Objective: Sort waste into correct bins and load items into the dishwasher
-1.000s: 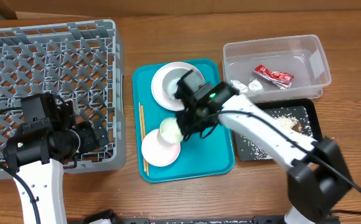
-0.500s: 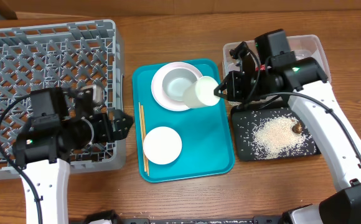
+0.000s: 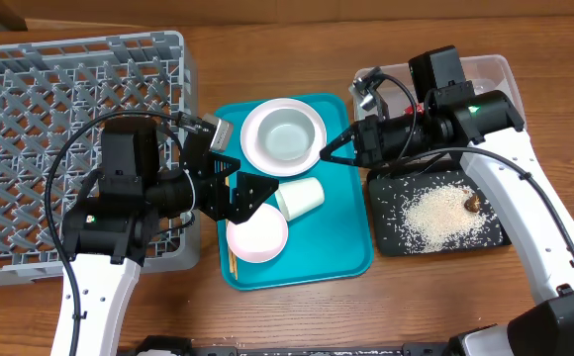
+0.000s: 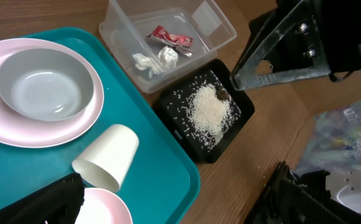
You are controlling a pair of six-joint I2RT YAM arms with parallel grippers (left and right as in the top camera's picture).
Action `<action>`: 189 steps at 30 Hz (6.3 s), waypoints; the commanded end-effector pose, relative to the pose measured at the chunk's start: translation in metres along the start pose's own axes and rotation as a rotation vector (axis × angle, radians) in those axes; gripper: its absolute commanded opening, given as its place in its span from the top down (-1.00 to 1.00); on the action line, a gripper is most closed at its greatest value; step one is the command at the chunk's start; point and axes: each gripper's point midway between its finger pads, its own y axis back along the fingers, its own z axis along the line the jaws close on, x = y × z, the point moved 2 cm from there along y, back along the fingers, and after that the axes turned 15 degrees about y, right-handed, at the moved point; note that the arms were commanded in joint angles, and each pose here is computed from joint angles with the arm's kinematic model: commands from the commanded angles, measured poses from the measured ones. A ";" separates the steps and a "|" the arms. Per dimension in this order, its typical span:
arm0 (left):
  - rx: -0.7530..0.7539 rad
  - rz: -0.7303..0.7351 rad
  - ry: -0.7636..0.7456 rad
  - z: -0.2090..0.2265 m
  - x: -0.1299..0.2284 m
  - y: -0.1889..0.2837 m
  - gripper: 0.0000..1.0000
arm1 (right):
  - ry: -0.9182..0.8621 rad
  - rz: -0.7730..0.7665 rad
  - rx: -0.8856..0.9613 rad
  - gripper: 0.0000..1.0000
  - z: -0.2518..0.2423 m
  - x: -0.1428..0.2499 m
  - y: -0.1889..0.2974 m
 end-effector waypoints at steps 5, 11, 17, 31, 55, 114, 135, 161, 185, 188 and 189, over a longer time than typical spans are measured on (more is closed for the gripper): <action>-0.188 -0.001 0.035 0.026 0.004 0.006 -1.00 | 0.004 0.099 0.339 0.56 -0.043 0.018 -0.002; -0.601 -0.009 0.271 0.088 0.026 0.034 -1.00 | 0.093 0.174 0.514 0.33 -0.051 0.025 -0.018; -0.719 -0.019 0.368 0.108 0.035 0.054 -1.00 | 0.213 0.290 0.652 0.25 -0.053 0.037 -0.054; -0.779 -0.102 0.478 0.133 0.030 0.082 -1.00 | 0.141 0.530 0.957 0.38 -0.091 0.101 -0.111; -0.782 -0.112 0.486 0.135 0.029 0.085 -1.00 | 0.148 0.479 1.087 0.30 -0.070 0.098 -0.066; -0.780 -0.109 0.488 0.135 0.030 0.084 -0.99 | 0.098 0.218 1.404 0.74 -0.106 0.150 -0.056; -0.781 -0.109 0.488 0.135 0.030 0.085 -1.00 | 0.406 0.385 1.244 0.17 -0.101 0.138 -0.081; -0.781 -0.109 0.488 0.135 0.030 0.085 -1.00 | 0.442 0.399 1.318 0.16 -0.122 0.134 -0.088; -0.781 -0.109 0.488 0.135 0.030 0.085 -1.00 | 0.277 0.383 1.404 0.92 -0.129 0.151 -0.071; -0.781 -0.109 0.488 0.135 0.030 0.085 -1.00 | 0.263 0.371 1.393 0.92 -0.125 0.150 -0.071; -0.781 -0.109 0.488 0.135 0.030 0.085 -1.00 | 0.249 0.350 1.390 0.92 -0.123 0.148 -0.071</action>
